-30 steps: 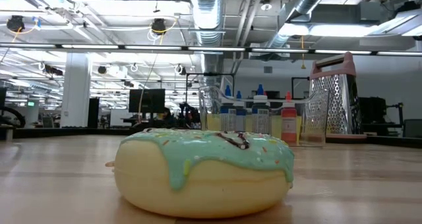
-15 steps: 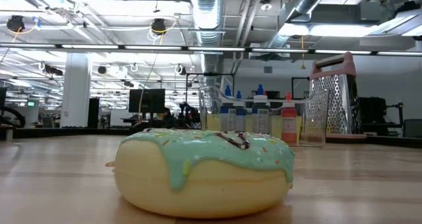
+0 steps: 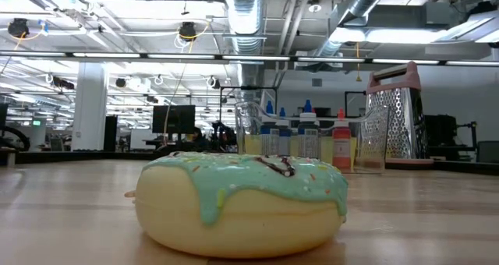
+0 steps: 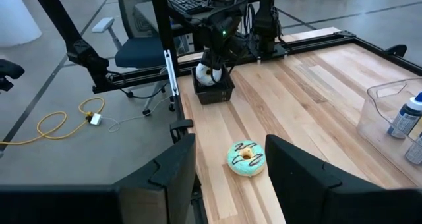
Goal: Pick & Place Food Item
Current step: Put the light blue donut into the black bin
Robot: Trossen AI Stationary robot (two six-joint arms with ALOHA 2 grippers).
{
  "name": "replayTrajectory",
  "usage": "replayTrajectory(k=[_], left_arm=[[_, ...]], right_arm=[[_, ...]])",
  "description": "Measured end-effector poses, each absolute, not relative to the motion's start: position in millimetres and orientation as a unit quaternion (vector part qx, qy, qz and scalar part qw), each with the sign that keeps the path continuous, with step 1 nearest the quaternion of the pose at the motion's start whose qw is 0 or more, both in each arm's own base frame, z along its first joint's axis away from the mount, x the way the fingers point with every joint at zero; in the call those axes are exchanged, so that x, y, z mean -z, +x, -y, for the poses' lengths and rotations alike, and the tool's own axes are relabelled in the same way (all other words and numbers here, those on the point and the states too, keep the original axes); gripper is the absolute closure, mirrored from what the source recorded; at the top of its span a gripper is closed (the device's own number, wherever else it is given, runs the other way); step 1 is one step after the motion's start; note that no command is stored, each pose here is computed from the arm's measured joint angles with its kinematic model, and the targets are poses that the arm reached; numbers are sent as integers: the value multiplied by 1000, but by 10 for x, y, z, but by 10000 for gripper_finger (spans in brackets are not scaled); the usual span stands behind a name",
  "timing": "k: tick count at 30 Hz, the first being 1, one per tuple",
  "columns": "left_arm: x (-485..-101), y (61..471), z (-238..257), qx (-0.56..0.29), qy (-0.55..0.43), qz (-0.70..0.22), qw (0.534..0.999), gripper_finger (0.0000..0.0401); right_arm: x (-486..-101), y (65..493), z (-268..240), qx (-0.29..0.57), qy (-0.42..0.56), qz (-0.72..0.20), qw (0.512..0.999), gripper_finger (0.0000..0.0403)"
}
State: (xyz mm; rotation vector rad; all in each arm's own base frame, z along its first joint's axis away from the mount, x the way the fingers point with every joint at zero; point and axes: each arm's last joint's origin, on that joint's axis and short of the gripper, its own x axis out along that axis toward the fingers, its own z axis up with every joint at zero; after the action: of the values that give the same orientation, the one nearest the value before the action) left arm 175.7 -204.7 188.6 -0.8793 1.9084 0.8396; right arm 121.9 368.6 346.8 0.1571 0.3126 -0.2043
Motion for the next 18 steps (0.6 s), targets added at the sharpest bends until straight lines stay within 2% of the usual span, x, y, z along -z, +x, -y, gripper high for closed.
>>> replayTrajectory(k=[10, 14, 18], left_arm=[[-2212, 1693, 1896, -329, -396, -688, 511, 196], [-2388, 1762, 1866, -275, -447, -614, 589, 196], [-2603, 2047, 1849, -154, -498, -495, 695, 196]], right_arm=[[-3468, 1219, -3686, 101, 77, -155, 980, 228], [-3470, 1219, -3685, 101, 78, -155, 980, 228], [-3470, 1220, -3685, 102, 78, -155, 980, 228]])
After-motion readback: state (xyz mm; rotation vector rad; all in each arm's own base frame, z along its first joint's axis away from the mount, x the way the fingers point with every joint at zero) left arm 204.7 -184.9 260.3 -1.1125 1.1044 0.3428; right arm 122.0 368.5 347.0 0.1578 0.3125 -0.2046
